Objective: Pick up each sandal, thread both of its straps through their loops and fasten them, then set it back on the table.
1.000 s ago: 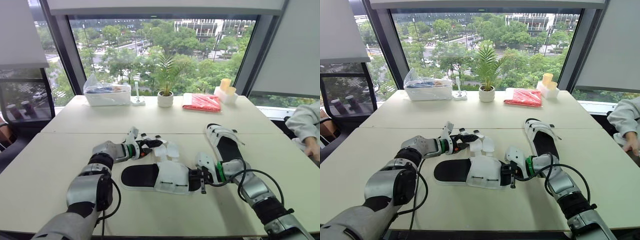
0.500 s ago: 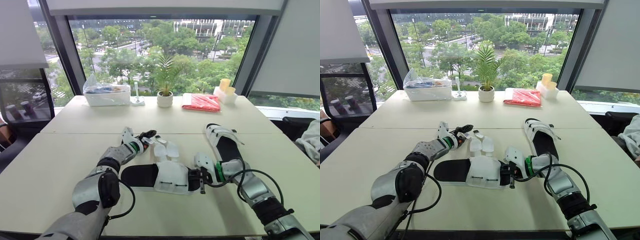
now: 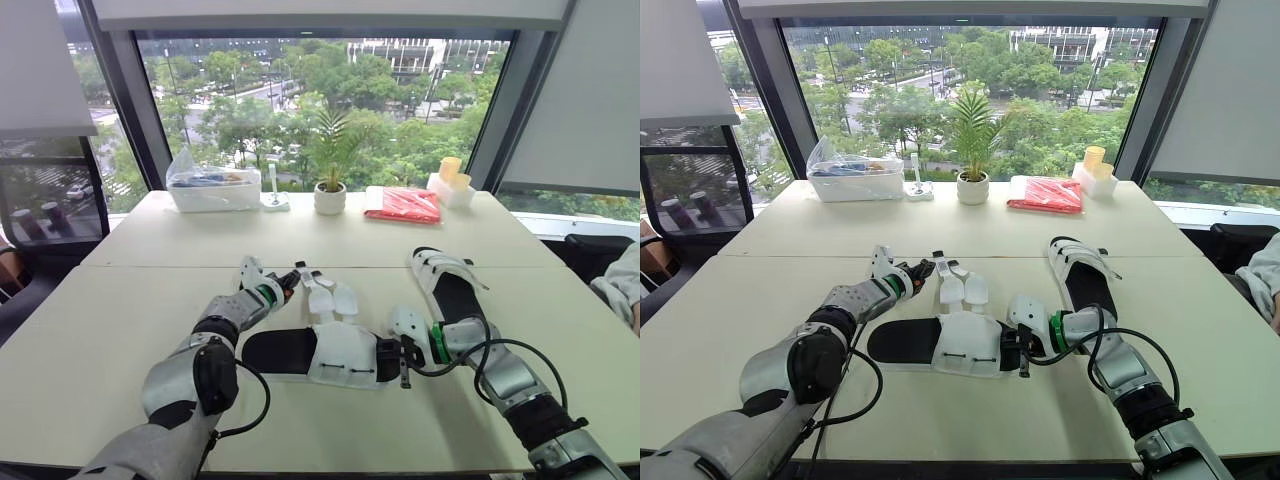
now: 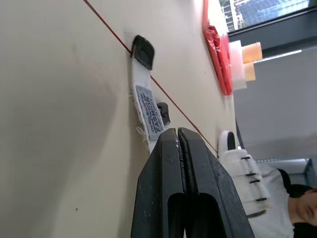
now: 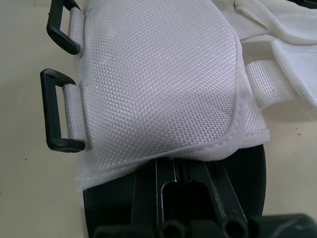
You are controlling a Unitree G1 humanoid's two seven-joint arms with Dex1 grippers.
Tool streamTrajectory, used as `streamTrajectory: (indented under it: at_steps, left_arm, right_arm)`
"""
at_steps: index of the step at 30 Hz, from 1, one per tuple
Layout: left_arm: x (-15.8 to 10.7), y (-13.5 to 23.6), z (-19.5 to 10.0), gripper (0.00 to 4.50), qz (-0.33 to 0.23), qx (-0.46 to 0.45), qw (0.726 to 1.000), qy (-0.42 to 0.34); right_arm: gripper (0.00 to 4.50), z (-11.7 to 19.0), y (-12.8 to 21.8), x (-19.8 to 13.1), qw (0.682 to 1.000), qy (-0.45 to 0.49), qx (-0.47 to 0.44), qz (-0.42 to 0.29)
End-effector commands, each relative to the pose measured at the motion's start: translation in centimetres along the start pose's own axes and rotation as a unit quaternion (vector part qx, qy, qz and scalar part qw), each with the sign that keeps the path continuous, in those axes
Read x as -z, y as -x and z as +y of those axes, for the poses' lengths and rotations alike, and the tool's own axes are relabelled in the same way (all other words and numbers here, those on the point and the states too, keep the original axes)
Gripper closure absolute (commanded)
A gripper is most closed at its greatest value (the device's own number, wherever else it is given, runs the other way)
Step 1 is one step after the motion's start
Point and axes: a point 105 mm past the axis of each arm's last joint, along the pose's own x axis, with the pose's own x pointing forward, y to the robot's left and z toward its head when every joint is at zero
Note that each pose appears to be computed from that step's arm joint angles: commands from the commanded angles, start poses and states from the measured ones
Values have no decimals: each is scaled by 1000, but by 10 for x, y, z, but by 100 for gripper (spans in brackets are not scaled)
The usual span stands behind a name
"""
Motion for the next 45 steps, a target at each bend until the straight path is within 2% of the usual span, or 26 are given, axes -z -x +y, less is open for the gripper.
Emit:
streamTrajectory:
  at_steps: [1, 8, 9, 11, 12, 18, 19, 27, 36, 39, 45]
  left_arm:
    - [-16, 3, -18, 447, -6, 39, 999, -20]
    - [-16, 13, -4, 447, 29, 24, 997, -65]
    - [-16, 15, -2, 423, 37, 24, 996, -72]
    - [-14, 19, 3, 370, 52, 20, 995, -84]
    - [-12, 20, 5, 328, 62, 18, 994, -86]
    - [7, 17, 9, 16, 93, 12, 993, -75]
    - [10, 16, 8, 7, 97, 14, 993, -71]
    - [33, -1, -10, 7, 105, 29, 993, -46]
    - [38, -12, -19, 7, 81, 27, 996, -35]
    - [37, -13, -19, 136, 72, 23, 997, -31]
    - [31, -13, -15, 445, 52, 15, 998, -21]
  right_arm:
    - [450, 8, -3, 25, 999, -21, -10, 49]
    - [450, 8, -3, 25, 998, -17, -13, 53]
    - [450, 8, -3, 25, 998, -17, -13, 54]
    - [450, 7, -3, 26, 998, -16, -12, 54]
    - [450, 7, -3, 26, 998, -15, -11, 55]
    - [450, 6, -2, 28, 998, -9, -10, 61]
    - [450, 7, -2, 29, 998, -8, -10, 62]
    - [450, 7, -1, 31, 998, -7, -6, 67]
    - [450, 7, -1, 31, 998, -5, -2, 69]
    - [450, 7, -1, 30, 998, -3, -2, 69]
    - [450, 7, -2, 30, 998, -2, -3, 70]
